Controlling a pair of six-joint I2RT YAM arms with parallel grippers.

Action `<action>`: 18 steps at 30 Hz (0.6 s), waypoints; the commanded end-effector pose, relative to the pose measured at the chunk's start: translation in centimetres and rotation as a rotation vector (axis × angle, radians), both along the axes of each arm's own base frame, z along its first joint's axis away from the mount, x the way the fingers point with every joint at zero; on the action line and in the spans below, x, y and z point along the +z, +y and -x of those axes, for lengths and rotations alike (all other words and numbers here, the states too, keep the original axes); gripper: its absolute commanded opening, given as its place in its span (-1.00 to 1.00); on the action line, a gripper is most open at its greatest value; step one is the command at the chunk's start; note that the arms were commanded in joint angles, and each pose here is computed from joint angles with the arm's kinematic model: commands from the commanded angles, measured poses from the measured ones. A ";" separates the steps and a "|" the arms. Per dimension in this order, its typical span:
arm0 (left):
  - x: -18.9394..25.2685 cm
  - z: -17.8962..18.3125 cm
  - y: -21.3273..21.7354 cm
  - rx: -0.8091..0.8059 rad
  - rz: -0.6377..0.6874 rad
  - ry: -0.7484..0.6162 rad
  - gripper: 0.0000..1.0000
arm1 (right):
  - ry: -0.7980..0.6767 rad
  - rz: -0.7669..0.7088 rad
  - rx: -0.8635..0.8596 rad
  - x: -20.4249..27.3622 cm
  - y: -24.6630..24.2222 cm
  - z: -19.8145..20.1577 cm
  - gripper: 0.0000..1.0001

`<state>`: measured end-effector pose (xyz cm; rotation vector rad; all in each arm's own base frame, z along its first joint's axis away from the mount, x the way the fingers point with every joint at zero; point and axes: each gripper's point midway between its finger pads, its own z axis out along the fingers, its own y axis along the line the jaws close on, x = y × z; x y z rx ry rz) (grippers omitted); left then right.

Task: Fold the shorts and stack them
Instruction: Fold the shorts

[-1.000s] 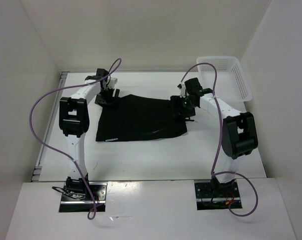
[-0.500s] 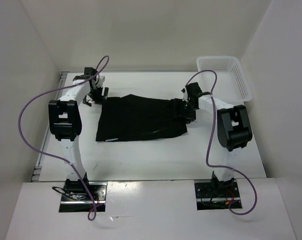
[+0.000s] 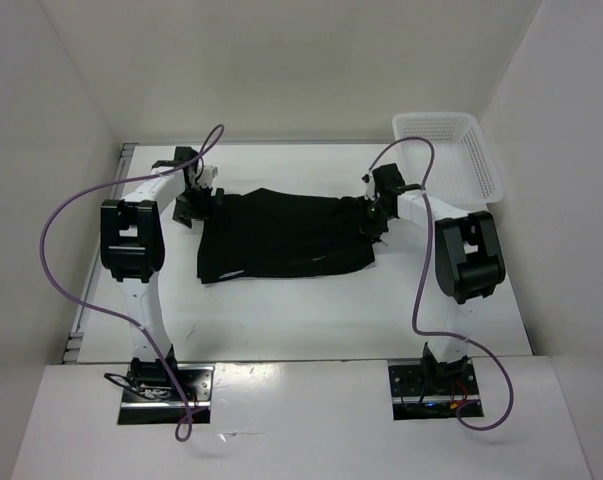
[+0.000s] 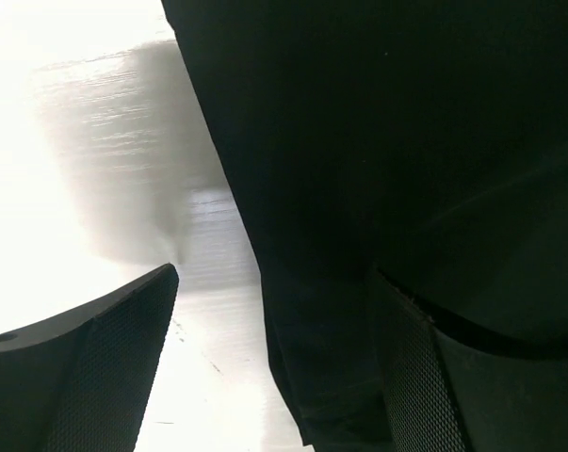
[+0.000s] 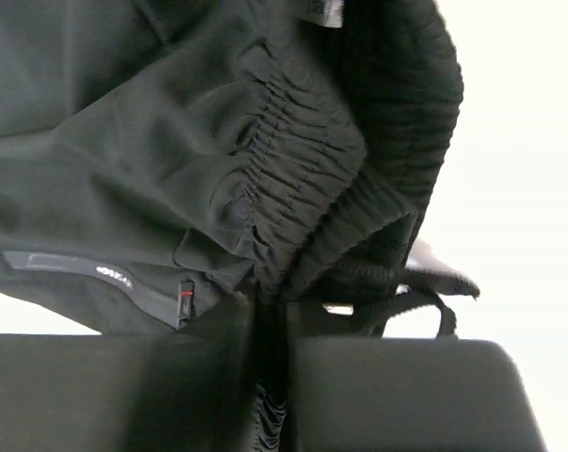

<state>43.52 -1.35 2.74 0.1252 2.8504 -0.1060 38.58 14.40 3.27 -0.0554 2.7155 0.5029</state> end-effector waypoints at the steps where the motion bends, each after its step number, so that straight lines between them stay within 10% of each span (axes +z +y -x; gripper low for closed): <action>1: -0.8 0.0 -1.0 -0.019 0.053 0.011 0.74 | -0.069 0.025 -0.003 2.5 -1.6 0.0 -0.50; 3: -0.5 -0.3 -1.2 -0.022 0.064 0.002 0.74 | -0.047 -0.001 0.003 2.3 -1.3 0.9 0.35; 5: -0.5 -0.3 -1.6 -0.032 0.064 0.003 0.74 | -0.036 -0.036 0.021 2.4 -0.7 1.5 0.55; 18: -1.1 2.0 -1.3 -0.027 0.052 0.052 0.74 | -0.013 -0.050 -0.053 -0.5 -1.0 -1.5 0.55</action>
